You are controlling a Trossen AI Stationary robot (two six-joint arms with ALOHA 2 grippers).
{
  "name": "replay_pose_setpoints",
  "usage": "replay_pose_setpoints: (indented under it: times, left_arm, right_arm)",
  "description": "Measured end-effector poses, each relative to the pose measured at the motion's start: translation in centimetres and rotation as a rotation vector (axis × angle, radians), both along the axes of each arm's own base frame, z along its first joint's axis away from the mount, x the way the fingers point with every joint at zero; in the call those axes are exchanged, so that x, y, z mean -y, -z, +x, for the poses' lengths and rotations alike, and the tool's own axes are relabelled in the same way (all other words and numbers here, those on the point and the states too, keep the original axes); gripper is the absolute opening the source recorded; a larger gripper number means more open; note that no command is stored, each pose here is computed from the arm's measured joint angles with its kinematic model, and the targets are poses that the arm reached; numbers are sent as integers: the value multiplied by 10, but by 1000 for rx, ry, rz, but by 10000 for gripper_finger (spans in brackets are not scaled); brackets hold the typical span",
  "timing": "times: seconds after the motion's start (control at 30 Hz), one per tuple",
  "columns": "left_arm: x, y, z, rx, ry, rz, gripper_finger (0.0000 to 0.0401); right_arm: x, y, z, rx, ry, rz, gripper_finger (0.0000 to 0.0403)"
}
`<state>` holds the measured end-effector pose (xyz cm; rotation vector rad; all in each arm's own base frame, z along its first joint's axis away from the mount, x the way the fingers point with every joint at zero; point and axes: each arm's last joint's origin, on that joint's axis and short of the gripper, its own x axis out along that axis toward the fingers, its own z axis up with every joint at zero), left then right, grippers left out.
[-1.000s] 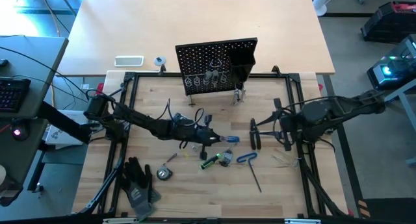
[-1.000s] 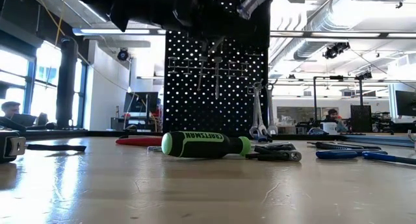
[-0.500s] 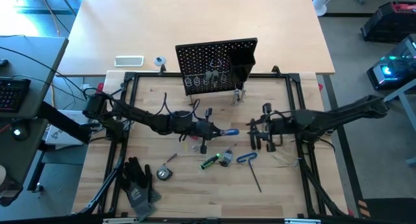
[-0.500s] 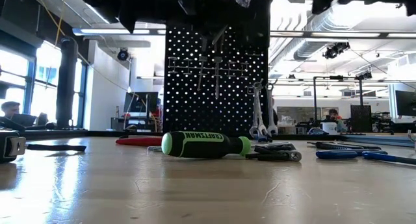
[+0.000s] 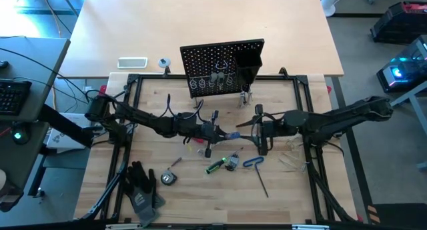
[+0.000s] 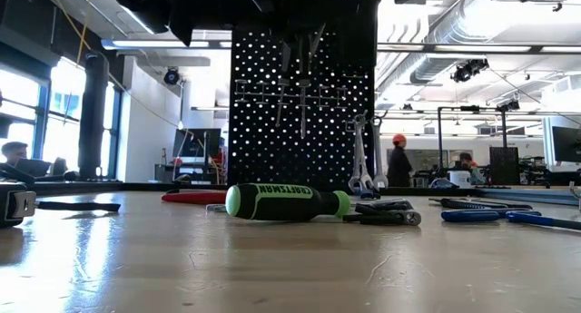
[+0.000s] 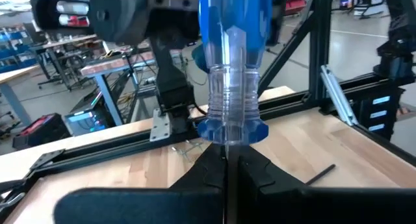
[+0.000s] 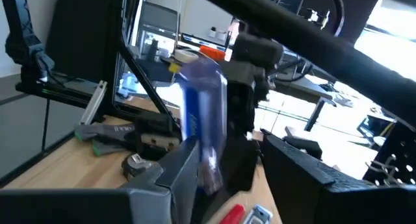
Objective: Hang tools onto peg board
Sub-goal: Hang the blue screwdriver onto the pegboard
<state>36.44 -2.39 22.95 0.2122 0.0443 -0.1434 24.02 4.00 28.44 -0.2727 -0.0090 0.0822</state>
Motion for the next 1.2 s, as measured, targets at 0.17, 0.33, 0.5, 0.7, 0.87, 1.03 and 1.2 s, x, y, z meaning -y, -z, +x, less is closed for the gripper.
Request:
replay_pose_setpoints:
  times: [0.17, 0.33, 0.5, 0.7, 0.87, 1.03, 1.2]
  left_arm:
    - [-1, 0, 0, 2, -6, 7, 0]
    - [-1, 0, 0, 0, -12, 8, 0]
    - [-1, 0, 0, 1, -12, 9, 0]
    - [-1, 0, 0, 0, -17, 7, 0]
    - [-1, 0, 0, 0, -37, 7, 0]
    - [-1, 0, 0, -1, -39, 8, 0]
    - [-2, 2, 0, -20, -57, 11, 0]
  right_arm:
    - [-2, -4, 6, 3, -23, 4, 177]
    - [-3, -3, 6, -19, -66, 52, 177]
    - [-4, -2, 6, -33, -89, 78, 177]
    - [-3, -6, 6, 14, -79, 73, 177]
    - [-4, -8, 9, 59, -81, 63, 177]
    - [-6, 1, 19, 50, -74, 60, 171]
    - [-6, 1, 23, 86, -70, 42, 137]
